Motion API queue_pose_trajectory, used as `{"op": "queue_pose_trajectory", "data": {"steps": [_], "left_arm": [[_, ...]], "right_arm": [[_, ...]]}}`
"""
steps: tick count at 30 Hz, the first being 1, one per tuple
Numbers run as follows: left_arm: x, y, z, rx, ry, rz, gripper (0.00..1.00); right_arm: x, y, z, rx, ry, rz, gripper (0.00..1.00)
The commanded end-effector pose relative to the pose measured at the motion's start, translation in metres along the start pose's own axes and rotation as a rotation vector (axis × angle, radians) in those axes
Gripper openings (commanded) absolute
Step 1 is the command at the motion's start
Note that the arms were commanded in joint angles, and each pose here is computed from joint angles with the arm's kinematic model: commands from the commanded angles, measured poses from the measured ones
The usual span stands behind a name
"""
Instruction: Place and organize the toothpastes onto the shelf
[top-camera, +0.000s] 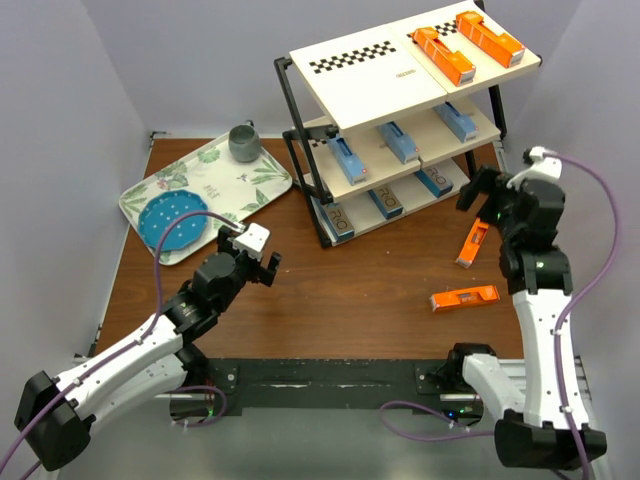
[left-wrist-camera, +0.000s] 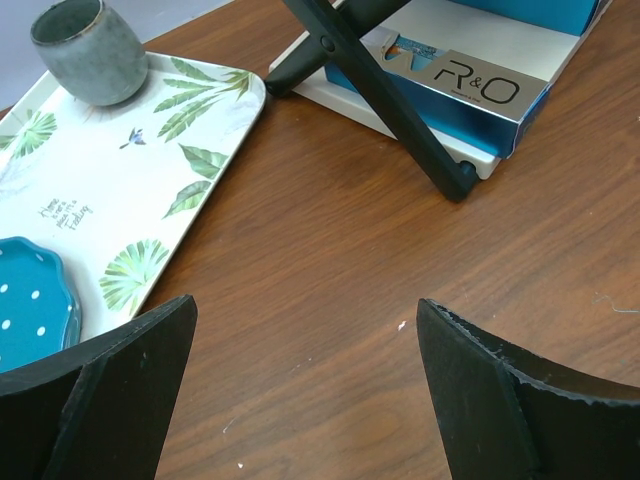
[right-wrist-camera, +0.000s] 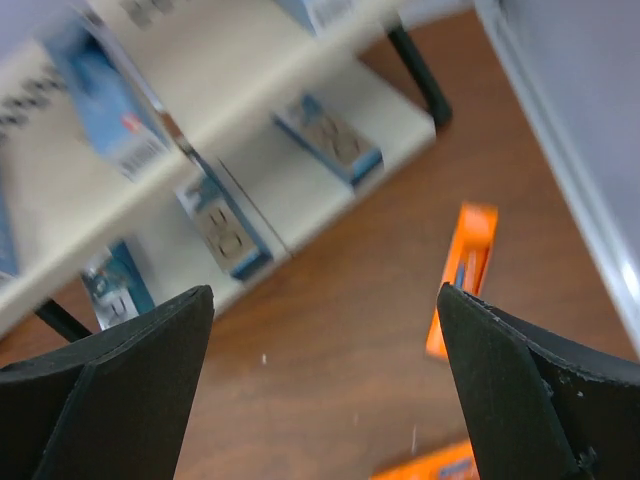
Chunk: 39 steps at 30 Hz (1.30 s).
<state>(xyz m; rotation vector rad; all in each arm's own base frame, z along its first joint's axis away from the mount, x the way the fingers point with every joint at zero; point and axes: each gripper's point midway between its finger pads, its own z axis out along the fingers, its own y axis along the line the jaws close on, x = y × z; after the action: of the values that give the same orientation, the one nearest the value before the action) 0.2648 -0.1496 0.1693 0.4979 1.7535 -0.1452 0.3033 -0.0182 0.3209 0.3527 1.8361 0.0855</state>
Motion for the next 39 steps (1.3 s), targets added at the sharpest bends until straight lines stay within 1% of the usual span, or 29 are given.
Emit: {"op": "queue_pose_trajectory", "data": {"steps": [1, 3, 4, 6, 7, 12, 16, 21, 24, 27, 29, 31, 37, 38, 39], "left_arm": [[-0.032, 0.000, 0.000, 0.008, -0.082, -0.043, 0.97], [-0.032, -0.001, 0.001, 0.013, -0.079, -0.043, 0.97], [-0.032, -0.001, 0.001, 0.016, -0.081, -0.047, 0.97], [-0.033, -0.002, 0.001, 0.021, -0.083, -0.048, 0.97], [-0.033, -0.003, 0.001, 0.024, -0.082, -0.051, 0.97], [-0.033, -0.005, 0.002, 0.031, -0.075, -0.060, 0.97], [-0.032, -0.006, 0.003, 0.033, -0.068, -0.058, 0.96], [-0.033, -0.005, 0.002, 0.033, -0.072, -0.060, 0.96], [-0.035, -0.006, 0.001, 0.038, -0.075, -0.060, 0.96], [-0.034, -0.006, 0.001, 0.038, -0.074, -0.060, 0.96], [-0.036, -0.006, 0.001, 0.039, -0.077, -0.061, 0.96], [-0.036, -0.006, 0.001, 0.039, -0.078, -0.061, 0.96], [-0.036, -0.006, 0.001, 0.039, -0.078, -0.061, 0.96], [-0.037, -0.006, 0.000, 0.039, -0.080, -0.062, 0.96], [-0.036, -0.006, 0.001, 0.039, -0.078, -0.063, 0.96]], "right_arm": [[0.079, -0.046, -0.018, 0.258, 0.148, 0.236, 0.99], [0.104, -0.060, -0.027, 0.344, 0.186, 0.285, 0.99], [0.126, -0.073, -0.036, 0.410, 0.231, 0.284, 0.99], [0.145, -0.079, -0.044, 0.457, 0.265, 0.327, 0.99], [0.164, -0.085, -0.049, 0.489, 0.312, 0.336, 0.99], [0.209, -0.076, -0.051, 0.476, 0.400, 0.477, 0.99], [0.245, -0.079, -0.047, 0.517, 0.470, 0.539, 0.98], [0.261, -0.084, -0.037, 0.557, 0.433, 0.621, 0.88], [0.278, -0.092, -0.032, 0.602, 0.452, 0.626, 0.85], [0.287, -0.094, -0.026, 0.622, 0.456, 0.641, 0.83], [0.284, -0.093, -0.018, 0.605, 0.427, 0.649, 0.81], [0.292, -0.094, -0.017, 0.614, 0.443, 0.656, 0.80], [0.295, -0.096, -0.009, 0.623, 0.443, 0.649, 0.77], [0.297, -0.097, -0.009, 0.624, 0.450, 0.642, 0.74], [0.298, -0.097, -0.010, 0.627, 0.457, 0.639, 0.73]]}}
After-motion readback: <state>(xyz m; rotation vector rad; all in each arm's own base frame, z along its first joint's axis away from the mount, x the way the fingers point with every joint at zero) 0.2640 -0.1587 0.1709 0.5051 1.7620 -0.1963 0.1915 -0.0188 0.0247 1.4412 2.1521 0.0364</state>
